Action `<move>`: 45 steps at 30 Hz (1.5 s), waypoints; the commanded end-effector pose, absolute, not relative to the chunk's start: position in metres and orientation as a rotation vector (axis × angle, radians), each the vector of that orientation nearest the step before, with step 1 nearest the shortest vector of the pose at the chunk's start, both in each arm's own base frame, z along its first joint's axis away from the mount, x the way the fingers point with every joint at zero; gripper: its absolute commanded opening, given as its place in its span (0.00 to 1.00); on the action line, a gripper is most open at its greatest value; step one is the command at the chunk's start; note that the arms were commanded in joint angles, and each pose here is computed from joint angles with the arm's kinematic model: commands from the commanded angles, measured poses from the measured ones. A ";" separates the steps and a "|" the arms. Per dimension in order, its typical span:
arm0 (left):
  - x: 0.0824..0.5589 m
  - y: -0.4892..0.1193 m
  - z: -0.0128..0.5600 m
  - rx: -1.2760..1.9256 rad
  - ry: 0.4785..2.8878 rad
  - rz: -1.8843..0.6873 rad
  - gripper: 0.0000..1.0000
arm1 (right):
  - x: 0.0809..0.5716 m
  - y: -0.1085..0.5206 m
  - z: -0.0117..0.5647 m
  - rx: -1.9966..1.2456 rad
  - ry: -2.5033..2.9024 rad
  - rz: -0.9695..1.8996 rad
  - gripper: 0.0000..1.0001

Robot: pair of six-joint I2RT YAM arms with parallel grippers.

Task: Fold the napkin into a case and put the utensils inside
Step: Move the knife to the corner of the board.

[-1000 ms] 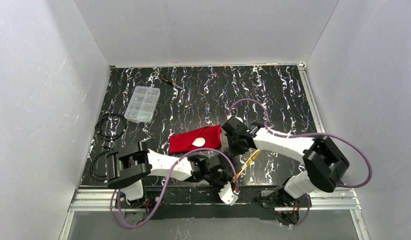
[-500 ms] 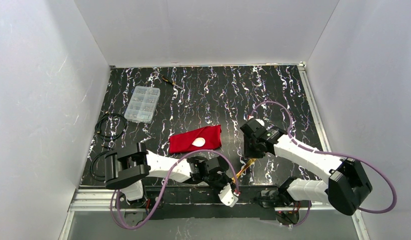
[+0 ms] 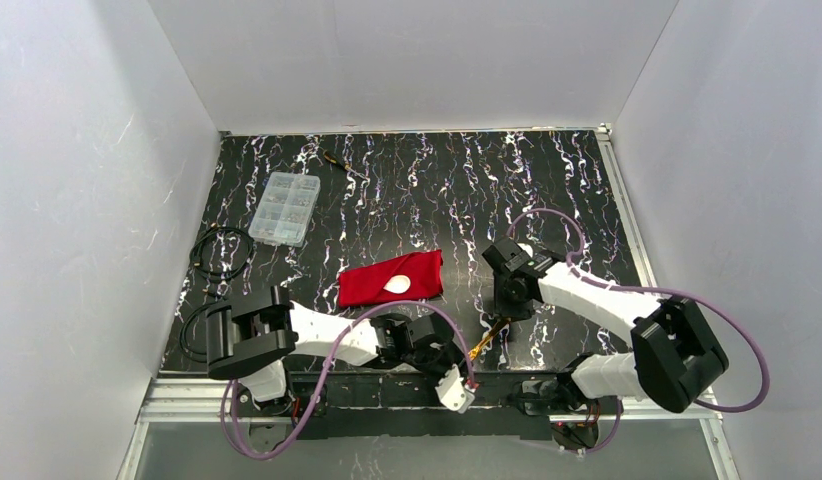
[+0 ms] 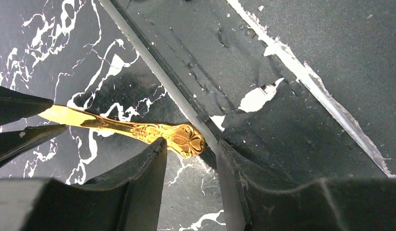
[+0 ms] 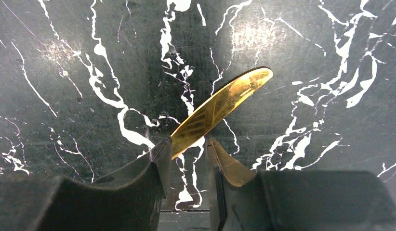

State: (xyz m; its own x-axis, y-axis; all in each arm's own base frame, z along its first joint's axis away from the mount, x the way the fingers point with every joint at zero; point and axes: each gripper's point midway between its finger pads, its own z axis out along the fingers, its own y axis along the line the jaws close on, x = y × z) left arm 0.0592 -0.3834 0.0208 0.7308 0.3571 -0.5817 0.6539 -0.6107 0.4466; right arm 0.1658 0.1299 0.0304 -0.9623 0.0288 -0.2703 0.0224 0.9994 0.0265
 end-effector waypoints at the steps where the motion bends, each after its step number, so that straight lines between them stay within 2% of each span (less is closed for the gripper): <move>1: 0.066 -0.373 0.025 2.244 0.760 -0.549 0.41 | 0.166 0.133 0.020 0.030 2.883 0.043 0.39; 9: 0.076 -0.367 0.009 2.267 0.691 -0.522 0.42 | 0.158 0.133 0.004 0.019 2.930 0.039 0.35; 15: 0.073 -0.377 0.007 2.259 0.629 -0.550 0.42 | 0.150 0.139 -0.003 0.023 2.964 0.095 0.25; 20: 0.070 -0.388 0.007 2.269 0.511 -0.554 0.42 | 0.140 0.141 -0.007 0.034 2.978 0.134 0.21; 40: 0.066 -0.439 0.019 2.223 0.348 -0.533 0.43 | 0.131 0.139 -0.010 0.035 2.984 0.154 0.19; 45: 0.078 -0.456 0.039 2.158 0.324 -0.465 0.43 | 0.129 0.140 -0.012 0.043 2.990 0.164 0.19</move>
